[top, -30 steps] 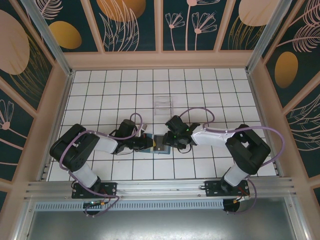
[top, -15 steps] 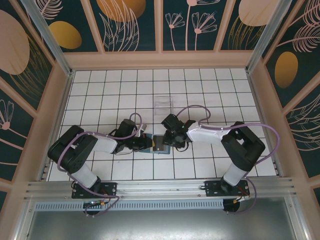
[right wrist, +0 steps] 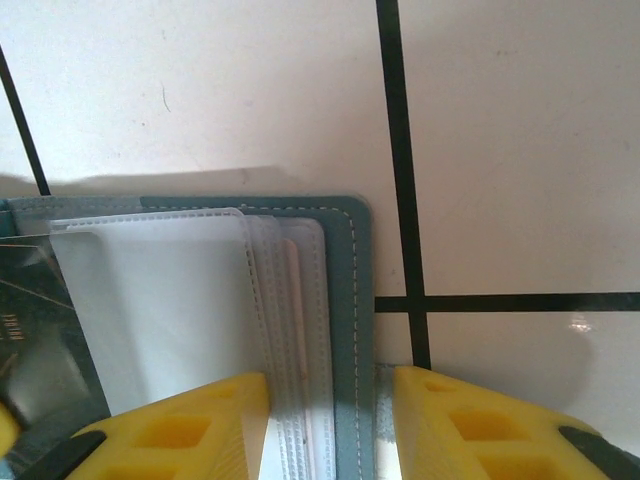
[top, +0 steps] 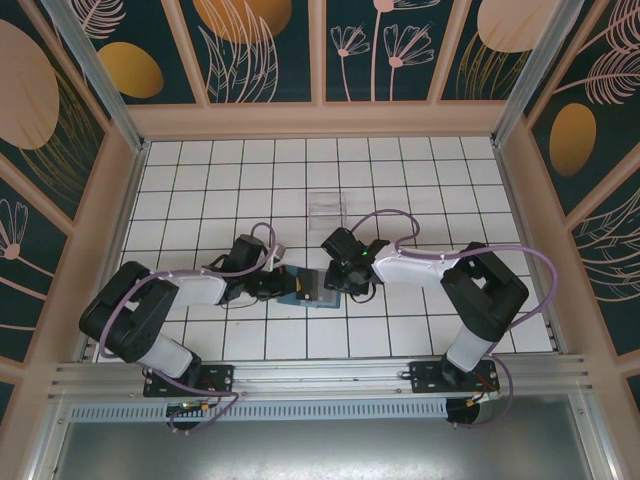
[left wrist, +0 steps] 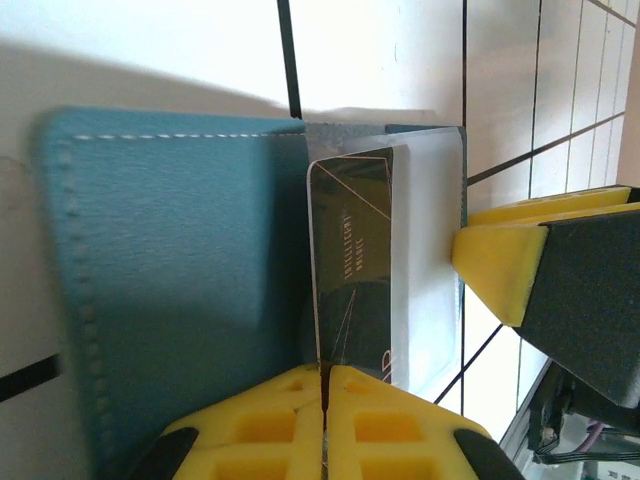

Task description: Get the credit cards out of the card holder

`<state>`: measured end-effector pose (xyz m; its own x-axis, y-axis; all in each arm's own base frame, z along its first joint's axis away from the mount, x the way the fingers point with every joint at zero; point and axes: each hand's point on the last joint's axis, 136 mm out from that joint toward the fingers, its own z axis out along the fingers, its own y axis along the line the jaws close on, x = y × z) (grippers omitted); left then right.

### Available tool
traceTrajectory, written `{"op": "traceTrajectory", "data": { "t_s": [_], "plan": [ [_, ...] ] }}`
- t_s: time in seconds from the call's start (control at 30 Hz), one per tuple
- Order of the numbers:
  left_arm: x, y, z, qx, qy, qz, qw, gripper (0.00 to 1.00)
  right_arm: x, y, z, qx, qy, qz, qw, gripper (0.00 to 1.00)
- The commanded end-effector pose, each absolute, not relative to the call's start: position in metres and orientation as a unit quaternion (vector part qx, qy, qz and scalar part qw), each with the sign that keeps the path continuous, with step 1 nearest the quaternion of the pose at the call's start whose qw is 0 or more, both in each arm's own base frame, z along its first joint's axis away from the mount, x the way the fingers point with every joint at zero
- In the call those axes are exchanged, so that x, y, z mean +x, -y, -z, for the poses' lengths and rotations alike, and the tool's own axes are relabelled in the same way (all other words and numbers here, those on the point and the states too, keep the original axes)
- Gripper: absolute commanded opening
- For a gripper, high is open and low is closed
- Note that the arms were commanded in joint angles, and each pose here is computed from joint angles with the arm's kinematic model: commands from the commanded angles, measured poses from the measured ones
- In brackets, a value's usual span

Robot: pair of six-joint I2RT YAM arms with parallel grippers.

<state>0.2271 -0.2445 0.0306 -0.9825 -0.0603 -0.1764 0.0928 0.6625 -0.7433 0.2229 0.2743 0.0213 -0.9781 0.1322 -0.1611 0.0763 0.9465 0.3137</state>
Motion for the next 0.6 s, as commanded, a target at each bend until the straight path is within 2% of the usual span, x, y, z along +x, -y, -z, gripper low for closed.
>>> {"op": "traceTrajectory", "data": {
  "t_s": [0.0, 0.33, 0.57],
  "plan": [
    [0.232, 0.229, -0.031, 0.029, -0.925, 0.363, 0.11, 0.08, 0.217, -0.257, -0.005, 0.043, -0.99, -0.105, 0.082, 0.38],
    [0.268, 0.208, -0.068, 0.091, -0.949, 0.247, 0.173, 0.07, 0.228, -0.269, -0.036, 0.042, -0.982, -0.144, 0.112, 0.38],
    [0.296, 0.217, -0.109, 0.14, -0.936, 0.235, 0.223, 0.06, 0.238, -0.267, -0.068, 0.05, -0.973, -0.173, 0.141, 0.38]
  ]
}}
